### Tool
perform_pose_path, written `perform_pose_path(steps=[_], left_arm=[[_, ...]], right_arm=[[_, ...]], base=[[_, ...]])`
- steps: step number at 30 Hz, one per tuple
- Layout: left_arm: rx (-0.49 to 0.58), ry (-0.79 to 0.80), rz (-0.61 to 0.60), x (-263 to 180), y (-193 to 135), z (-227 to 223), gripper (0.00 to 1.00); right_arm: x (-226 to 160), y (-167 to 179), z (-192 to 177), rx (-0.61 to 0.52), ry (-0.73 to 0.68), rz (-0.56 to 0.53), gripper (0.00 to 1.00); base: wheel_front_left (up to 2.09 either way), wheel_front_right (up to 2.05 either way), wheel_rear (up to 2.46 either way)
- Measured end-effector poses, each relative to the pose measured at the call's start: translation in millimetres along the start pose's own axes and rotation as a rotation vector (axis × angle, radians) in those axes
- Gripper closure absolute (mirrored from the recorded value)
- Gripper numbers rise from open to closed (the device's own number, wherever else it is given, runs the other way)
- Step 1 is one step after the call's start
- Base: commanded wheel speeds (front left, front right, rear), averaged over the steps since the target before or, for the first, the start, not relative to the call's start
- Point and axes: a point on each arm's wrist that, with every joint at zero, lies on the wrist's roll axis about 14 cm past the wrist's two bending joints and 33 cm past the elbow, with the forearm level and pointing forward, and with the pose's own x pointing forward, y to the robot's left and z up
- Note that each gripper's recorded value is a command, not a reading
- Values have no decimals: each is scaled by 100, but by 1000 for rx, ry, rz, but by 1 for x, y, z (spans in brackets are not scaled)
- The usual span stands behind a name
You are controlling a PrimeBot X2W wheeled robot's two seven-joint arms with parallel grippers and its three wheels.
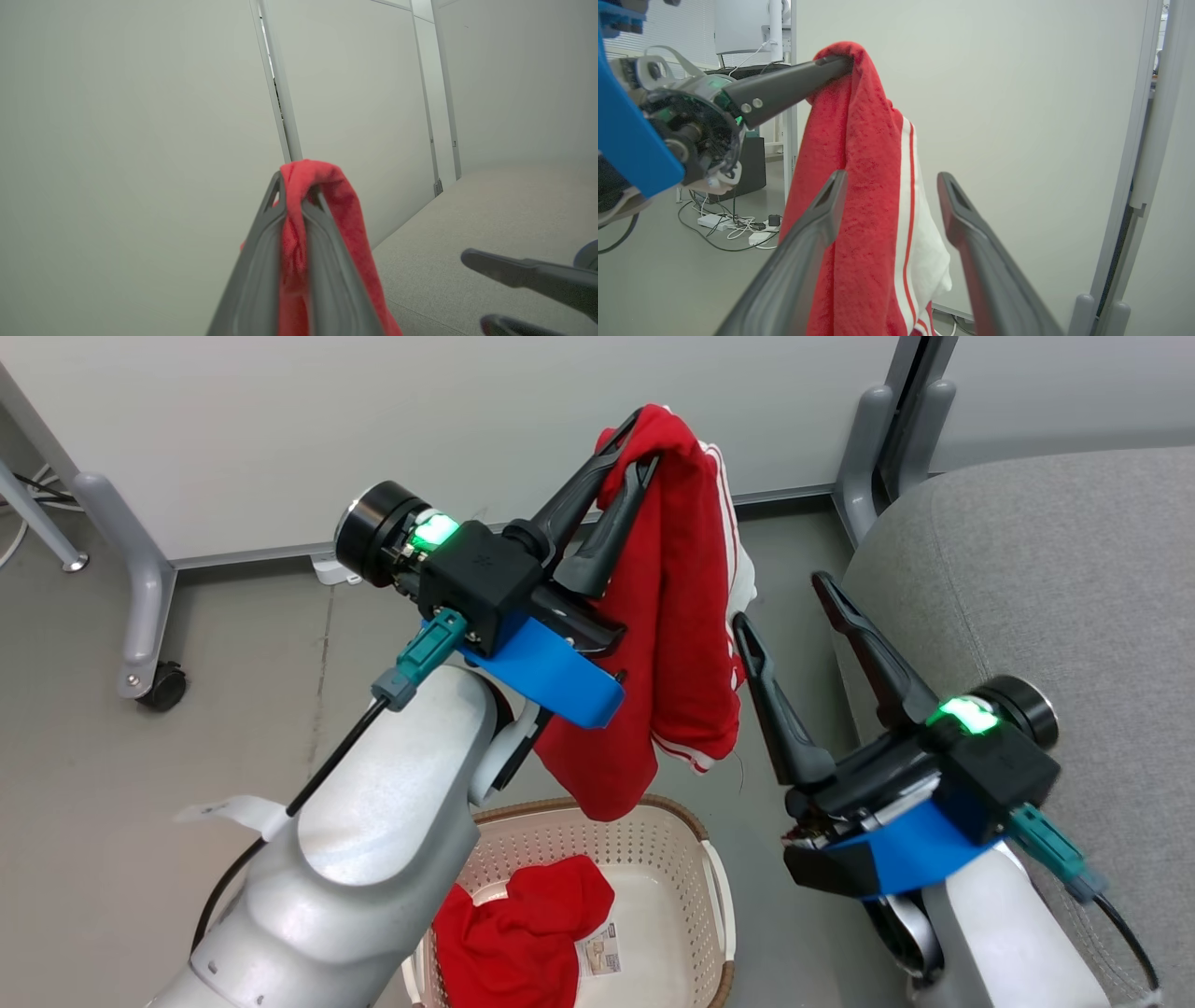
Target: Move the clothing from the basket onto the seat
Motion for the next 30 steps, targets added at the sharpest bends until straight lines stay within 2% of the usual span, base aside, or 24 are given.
perform_pose_path(steps=[8,14,19,20,21,30], left_arm=[[-8,6,-25,4,-8,-7,100],[-8,28,-56,2,-18,-15,100],[-4,31,-73,0,-23,-15,100],[-5,32,-80,-1,-25,-14,100],[-6,33,-80,-1,-25,-14,100],[-5,29,-86,1,-28,-11,100]], right_arm=[[34,5,-8,-70,4,55,0],[46,3,-40,-133,96,73,0],[44,2,-66,-113,174,71,0],[44,5,-71,-84,191,75,81],[45,7,-71,-75,190,79,100],[45,8,-67,-28,183,69,100]], base=[[0,0,0],[0,0,0],[0,0,0],[0,0,0],[0,0,0],[0,0,0]])
